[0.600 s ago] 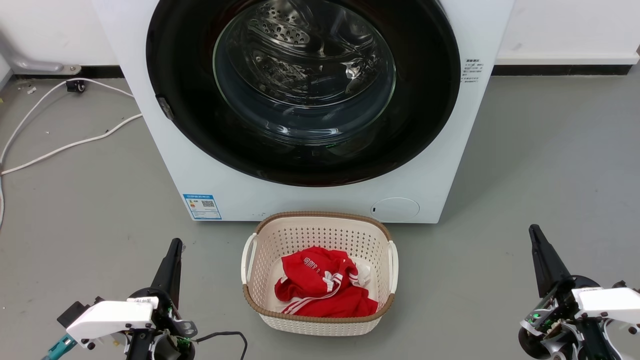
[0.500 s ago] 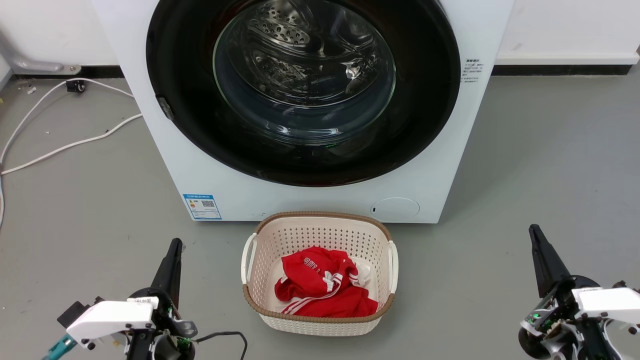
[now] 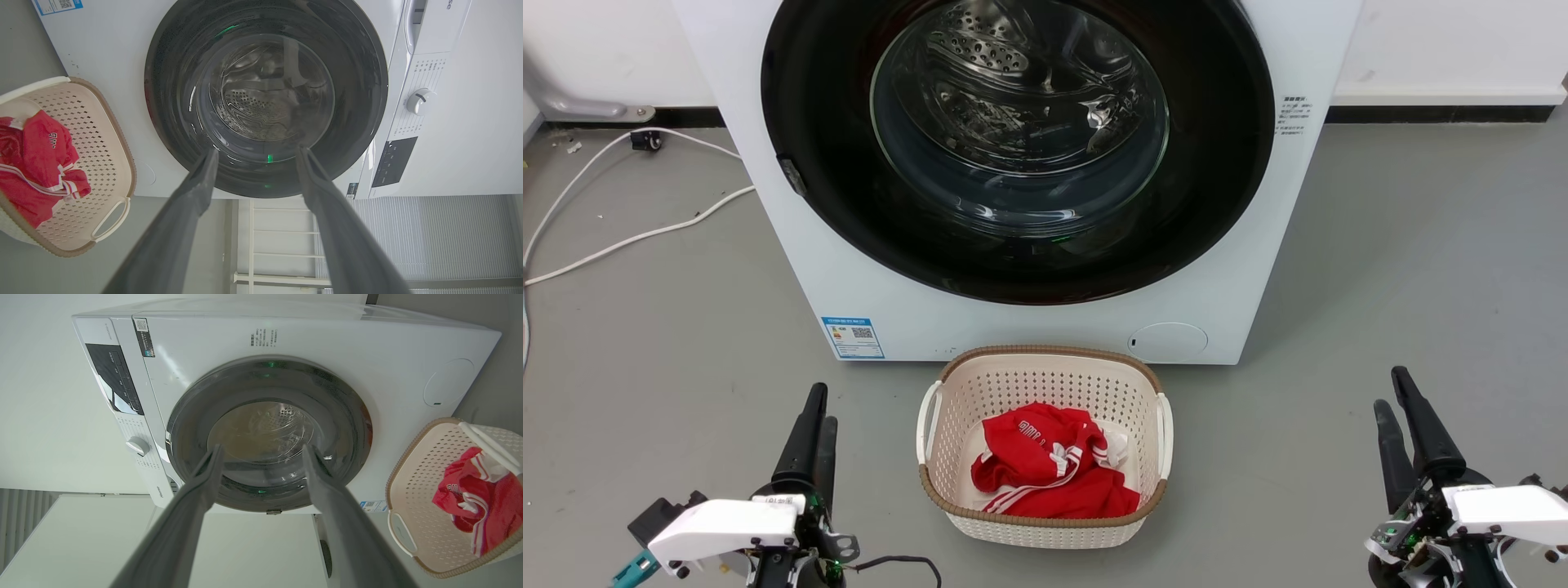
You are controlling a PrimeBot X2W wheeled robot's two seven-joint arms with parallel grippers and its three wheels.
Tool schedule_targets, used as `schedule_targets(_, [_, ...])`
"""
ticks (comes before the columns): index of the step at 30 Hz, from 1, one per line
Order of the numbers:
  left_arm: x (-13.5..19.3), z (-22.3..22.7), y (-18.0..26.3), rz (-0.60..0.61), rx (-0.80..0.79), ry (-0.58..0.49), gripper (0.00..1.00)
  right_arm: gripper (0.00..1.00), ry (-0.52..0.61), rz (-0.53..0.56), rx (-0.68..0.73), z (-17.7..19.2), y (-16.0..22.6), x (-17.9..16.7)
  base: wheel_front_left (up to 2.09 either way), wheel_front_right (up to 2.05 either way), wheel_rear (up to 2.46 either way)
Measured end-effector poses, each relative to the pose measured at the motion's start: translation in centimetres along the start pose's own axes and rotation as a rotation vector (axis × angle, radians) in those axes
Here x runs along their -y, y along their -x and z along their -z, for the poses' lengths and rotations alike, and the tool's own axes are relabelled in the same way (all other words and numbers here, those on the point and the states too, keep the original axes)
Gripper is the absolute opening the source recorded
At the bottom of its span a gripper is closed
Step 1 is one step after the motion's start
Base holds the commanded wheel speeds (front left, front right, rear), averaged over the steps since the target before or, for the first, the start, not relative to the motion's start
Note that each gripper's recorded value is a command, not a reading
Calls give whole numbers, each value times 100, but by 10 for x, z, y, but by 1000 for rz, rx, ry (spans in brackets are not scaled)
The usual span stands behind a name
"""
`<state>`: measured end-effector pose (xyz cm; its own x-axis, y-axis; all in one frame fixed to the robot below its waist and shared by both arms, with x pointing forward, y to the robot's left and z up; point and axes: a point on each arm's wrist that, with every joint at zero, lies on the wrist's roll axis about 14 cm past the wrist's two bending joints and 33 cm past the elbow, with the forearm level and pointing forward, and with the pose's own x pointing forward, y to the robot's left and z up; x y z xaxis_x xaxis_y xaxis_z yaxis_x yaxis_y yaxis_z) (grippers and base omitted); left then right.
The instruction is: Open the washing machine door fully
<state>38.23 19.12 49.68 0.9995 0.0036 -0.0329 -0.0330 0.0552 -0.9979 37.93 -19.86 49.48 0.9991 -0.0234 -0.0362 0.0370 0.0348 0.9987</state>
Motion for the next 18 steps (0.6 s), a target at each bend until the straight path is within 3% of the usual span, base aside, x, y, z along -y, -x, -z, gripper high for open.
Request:
schedule_targets(7, [15, 0, -2, 43, 12, -115, 100, 100, 115, -23, 13, -1, 1, -8, 0, 0, 0])
schedule_targets(18, [31, 1, -4, 90, 30, -341, 100, 100, 414, -61, 25, 0, 3, -21, 0, 0, 0])
